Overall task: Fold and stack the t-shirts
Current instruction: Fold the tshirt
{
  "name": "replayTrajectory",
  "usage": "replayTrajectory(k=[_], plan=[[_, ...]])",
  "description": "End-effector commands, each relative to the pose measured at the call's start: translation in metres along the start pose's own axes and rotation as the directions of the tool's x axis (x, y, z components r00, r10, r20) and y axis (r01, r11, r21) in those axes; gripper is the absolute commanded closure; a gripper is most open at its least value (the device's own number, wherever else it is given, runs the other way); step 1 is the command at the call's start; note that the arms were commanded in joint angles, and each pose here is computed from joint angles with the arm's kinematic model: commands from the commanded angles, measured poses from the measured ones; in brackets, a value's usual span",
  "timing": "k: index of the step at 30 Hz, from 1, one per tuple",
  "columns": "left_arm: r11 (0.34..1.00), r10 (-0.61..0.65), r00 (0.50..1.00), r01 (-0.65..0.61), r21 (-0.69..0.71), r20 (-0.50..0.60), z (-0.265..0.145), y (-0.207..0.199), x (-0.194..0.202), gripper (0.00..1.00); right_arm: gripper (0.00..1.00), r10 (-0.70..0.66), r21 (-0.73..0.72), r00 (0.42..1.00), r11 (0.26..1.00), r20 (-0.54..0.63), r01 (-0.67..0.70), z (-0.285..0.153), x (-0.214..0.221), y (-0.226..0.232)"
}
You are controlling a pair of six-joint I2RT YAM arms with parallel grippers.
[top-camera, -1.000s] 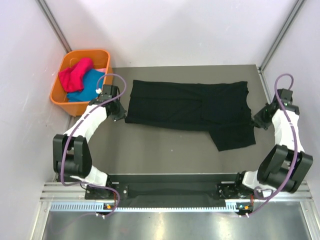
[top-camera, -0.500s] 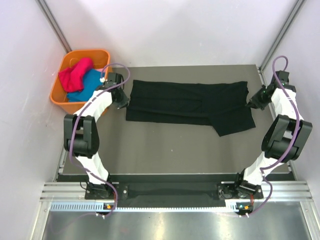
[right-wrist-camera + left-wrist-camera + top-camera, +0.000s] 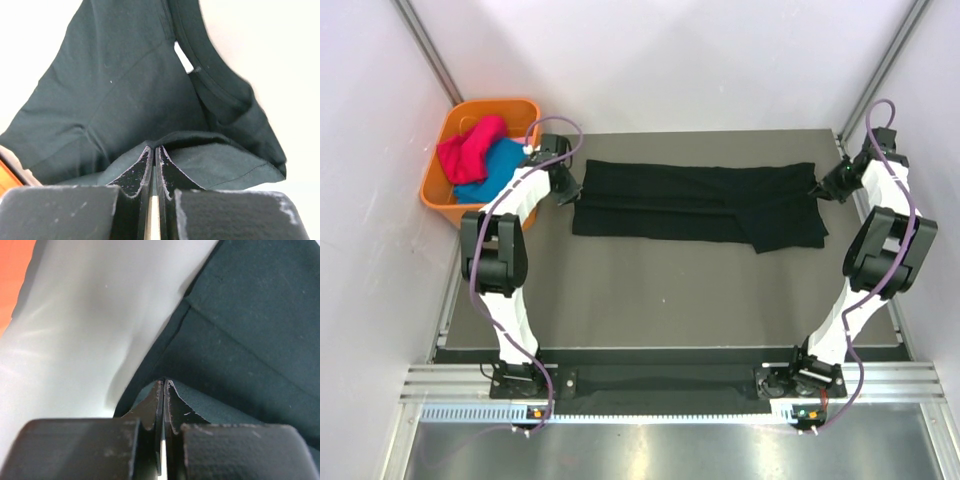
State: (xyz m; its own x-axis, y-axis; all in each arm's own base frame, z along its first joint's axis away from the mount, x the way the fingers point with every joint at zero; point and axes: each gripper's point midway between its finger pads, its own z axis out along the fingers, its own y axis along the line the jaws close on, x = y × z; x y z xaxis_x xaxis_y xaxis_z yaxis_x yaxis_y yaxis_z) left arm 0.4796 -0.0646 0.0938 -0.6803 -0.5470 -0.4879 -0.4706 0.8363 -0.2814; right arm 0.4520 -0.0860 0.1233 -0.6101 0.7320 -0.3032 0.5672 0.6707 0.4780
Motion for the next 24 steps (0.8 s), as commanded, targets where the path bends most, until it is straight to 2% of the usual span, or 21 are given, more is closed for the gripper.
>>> replayTrajectory(k=[1,24], plan=[[0.999,-0.017,0.999,0.018,-0.027,0.049,0.007,0.002,-0.02,1.0,1.0,-0.003,-0.057,0.999,0.998,0.037,0.005,0.002,-0.021,0.02],[1.0,-0.006,0.999,0.007,-0.008,0.033,0.046,-0.015,-0.03,1.0,1.0,0.011,-0.052,1.0,0.999,0.007,-0.011,0.039,-0.033,0.017]])
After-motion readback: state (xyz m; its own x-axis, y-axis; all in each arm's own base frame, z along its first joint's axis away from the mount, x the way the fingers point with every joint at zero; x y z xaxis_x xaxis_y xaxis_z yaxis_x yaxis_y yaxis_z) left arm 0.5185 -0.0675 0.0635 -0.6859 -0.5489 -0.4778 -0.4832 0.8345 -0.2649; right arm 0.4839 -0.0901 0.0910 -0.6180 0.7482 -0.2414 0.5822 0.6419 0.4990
